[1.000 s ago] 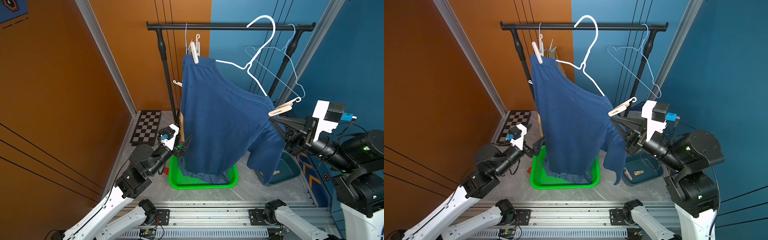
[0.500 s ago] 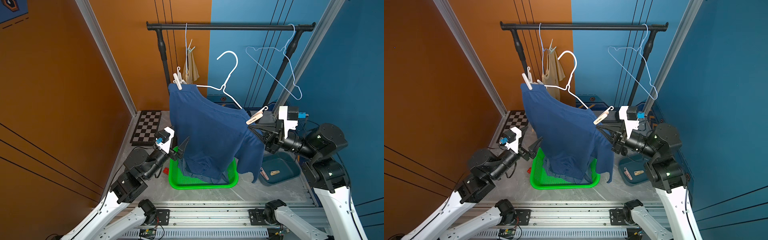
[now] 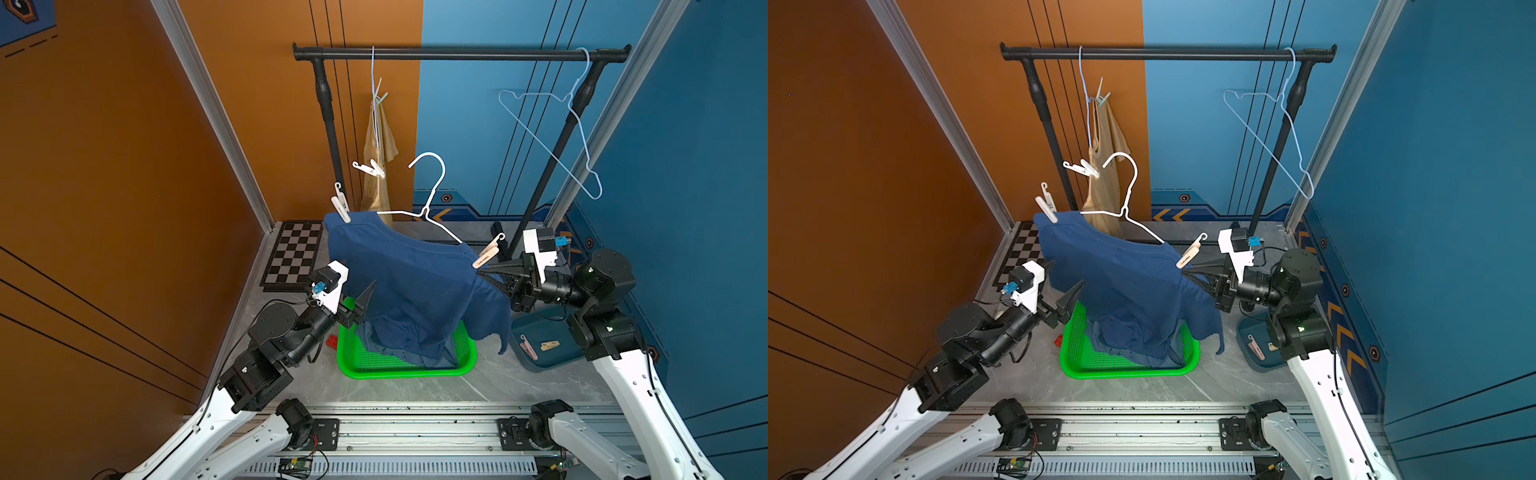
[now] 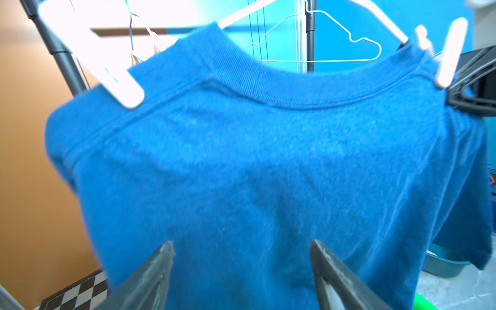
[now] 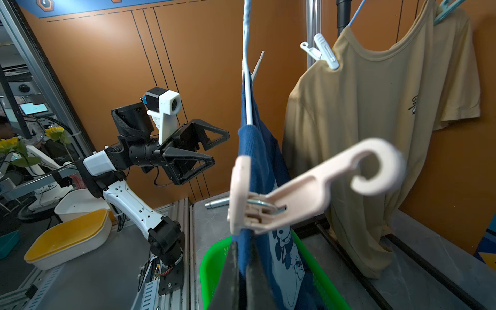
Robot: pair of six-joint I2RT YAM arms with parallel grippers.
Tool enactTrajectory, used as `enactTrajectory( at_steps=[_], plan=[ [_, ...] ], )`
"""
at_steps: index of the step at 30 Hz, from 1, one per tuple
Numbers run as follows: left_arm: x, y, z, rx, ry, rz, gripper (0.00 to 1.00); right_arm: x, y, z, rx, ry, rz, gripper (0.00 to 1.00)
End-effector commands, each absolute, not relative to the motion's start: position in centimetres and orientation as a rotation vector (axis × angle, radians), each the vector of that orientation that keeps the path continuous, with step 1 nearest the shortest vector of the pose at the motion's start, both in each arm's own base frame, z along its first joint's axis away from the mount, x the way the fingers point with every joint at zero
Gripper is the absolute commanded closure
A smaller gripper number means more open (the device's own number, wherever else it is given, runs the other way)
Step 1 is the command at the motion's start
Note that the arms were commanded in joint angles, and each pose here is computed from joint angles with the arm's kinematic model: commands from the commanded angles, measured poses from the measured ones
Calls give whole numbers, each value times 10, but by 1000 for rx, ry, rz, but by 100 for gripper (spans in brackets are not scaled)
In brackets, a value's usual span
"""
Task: Remove the clothespins securing t-shirts to the hanger
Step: Pick up the hanger from the clothes rail.
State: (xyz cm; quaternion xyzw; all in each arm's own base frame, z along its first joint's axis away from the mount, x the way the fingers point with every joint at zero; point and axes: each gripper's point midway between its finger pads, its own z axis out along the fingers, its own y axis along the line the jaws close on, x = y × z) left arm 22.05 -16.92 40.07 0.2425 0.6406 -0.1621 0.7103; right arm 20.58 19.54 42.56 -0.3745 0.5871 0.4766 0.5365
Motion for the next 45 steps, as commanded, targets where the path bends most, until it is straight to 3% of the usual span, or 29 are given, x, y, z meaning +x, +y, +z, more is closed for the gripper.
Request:
enactTrajectory(
  at_steps=[1,14,26,34,45],
  plan=[
    [218,-168,392,519,1446,-363,19,200,199,424,-959,1303,1104,100],
    [216,-179,365,530,1495,-344,21,219,215,334,-1081,1422,943,100],
    [228,-226,389,622,1462,-457,26,226,221,289,-1116,1459,835,100],
    [255,-238,398,526,1456,-536,40,226,220,279,-1138,1482,785,100],
    [266,-249,408,535,1448,-581,69,225,219,276,-1164,1485,758,100]
  ],
)
